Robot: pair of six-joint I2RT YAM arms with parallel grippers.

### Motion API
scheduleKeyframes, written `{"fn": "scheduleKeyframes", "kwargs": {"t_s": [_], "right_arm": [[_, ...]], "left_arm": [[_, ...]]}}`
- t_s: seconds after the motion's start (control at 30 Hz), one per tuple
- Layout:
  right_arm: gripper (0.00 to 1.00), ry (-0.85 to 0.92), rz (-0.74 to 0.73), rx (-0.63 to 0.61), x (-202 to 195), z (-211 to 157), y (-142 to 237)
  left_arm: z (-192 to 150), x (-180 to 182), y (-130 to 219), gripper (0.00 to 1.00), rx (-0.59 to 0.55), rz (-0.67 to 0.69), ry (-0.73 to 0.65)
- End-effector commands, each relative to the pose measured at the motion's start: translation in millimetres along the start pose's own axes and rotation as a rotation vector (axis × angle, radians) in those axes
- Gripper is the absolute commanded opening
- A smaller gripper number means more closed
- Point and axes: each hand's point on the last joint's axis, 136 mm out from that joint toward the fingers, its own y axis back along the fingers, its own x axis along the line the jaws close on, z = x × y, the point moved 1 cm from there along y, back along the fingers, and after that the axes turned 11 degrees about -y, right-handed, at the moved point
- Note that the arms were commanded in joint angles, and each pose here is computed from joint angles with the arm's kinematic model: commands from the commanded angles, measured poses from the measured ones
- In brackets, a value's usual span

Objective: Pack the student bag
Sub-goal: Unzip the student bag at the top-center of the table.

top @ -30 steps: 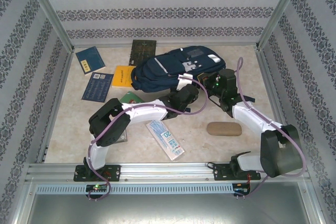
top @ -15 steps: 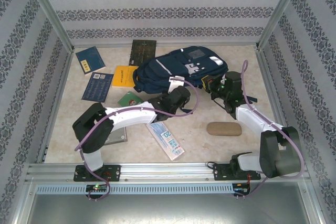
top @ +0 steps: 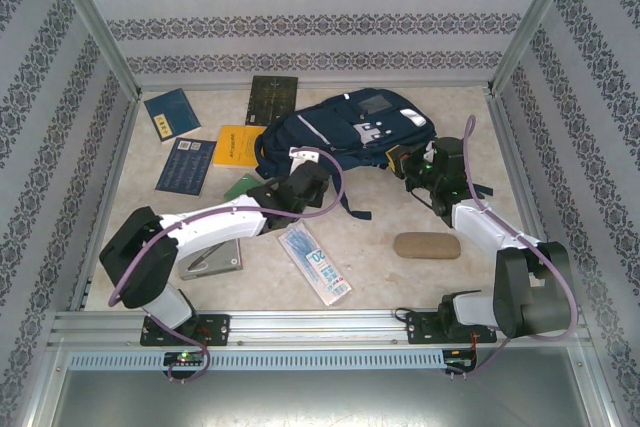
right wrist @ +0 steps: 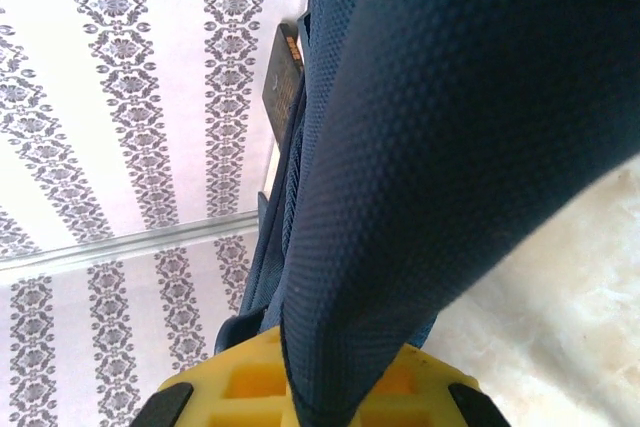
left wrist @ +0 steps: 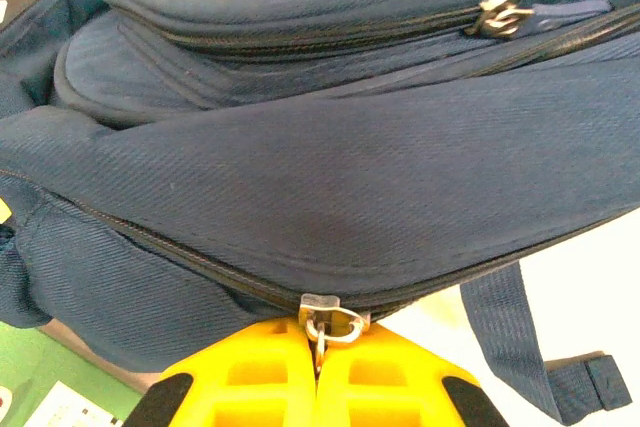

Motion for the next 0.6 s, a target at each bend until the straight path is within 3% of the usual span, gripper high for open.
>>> {"fn": "scheduleKeyframes", "kwargs": {"t_s": [0.0, 0.2, 0.3, 0.57], "right_arm": [[0.0, 0.055, 0.051, -0.108, 15, 30, 8], [0.0, 0.053, 0.019, -0.127, 0, 39, 13], [0.0, 0.063, 0.002, -0.126, -6, 41, 14], [0.0, 0.17, -0.072, -0.134, -13, 60, 6]], "left_arm": [[-24, 45, 4, 0.0, 0.1, 0.093, 0.013], [-43, 83, -5, 0.0, 0.182, 0.09, 0.07], [-45, 86, -12, 0.0, 0.207, 0.038, 0.051], [-46, 32, -15, 0.0, 0.24, -0.268, 0.0]]}}
